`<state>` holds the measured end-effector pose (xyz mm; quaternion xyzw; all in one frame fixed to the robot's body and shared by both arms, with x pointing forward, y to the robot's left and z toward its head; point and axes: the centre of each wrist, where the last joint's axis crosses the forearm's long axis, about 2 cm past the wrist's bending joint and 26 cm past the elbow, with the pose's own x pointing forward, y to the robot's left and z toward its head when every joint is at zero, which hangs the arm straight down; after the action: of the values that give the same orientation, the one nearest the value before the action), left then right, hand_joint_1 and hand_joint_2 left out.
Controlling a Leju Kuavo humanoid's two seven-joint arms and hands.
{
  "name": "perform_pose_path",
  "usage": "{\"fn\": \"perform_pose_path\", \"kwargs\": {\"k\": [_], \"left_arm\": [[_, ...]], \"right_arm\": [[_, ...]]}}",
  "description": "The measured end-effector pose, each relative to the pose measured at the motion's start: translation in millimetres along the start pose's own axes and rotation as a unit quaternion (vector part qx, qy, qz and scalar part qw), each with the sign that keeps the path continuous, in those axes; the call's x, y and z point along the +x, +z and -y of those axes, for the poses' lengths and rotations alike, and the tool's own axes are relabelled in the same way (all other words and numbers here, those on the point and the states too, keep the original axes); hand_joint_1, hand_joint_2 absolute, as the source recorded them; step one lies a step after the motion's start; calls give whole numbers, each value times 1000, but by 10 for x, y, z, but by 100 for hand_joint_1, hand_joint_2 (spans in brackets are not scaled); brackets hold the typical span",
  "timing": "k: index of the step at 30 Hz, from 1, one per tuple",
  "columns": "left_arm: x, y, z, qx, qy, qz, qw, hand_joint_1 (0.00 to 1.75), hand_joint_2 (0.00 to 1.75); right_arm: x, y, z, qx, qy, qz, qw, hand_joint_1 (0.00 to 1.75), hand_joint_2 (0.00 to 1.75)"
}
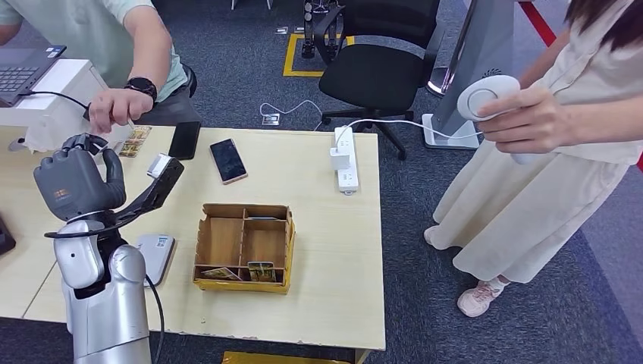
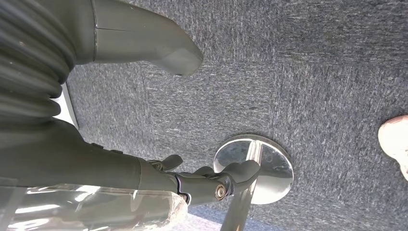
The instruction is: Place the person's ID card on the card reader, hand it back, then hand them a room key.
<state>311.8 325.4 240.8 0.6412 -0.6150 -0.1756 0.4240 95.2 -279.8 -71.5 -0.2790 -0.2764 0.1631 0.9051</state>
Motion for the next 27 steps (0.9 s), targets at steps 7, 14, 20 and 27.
{"fn": "perform_pose_path", "kwargs": {"k": [7, 14, 20, 27], "left_arm": [[-15, 20, 5, 3, -3, 2, 1000, 175, 175], [-52, 48, 13, 0, -9, -3, 1000, 175, 175], [-319, 245, 62, -28, -52, -38, 998, 175, 175], [-464, 357, 104, -46, -76, -50, 995, 175, 175]], "right_arm": [[-1, 0, 1, -1, 0, 0, 1000, 0, 175], [-3, 0, 2, -3, 0, 0, 1000, 0, 175], [-20, 2, 6, -5, 2, -3, 1000, 0, 175], [-36, 6, 8, -6, 1, -5, 1000, 0, 175]]}}
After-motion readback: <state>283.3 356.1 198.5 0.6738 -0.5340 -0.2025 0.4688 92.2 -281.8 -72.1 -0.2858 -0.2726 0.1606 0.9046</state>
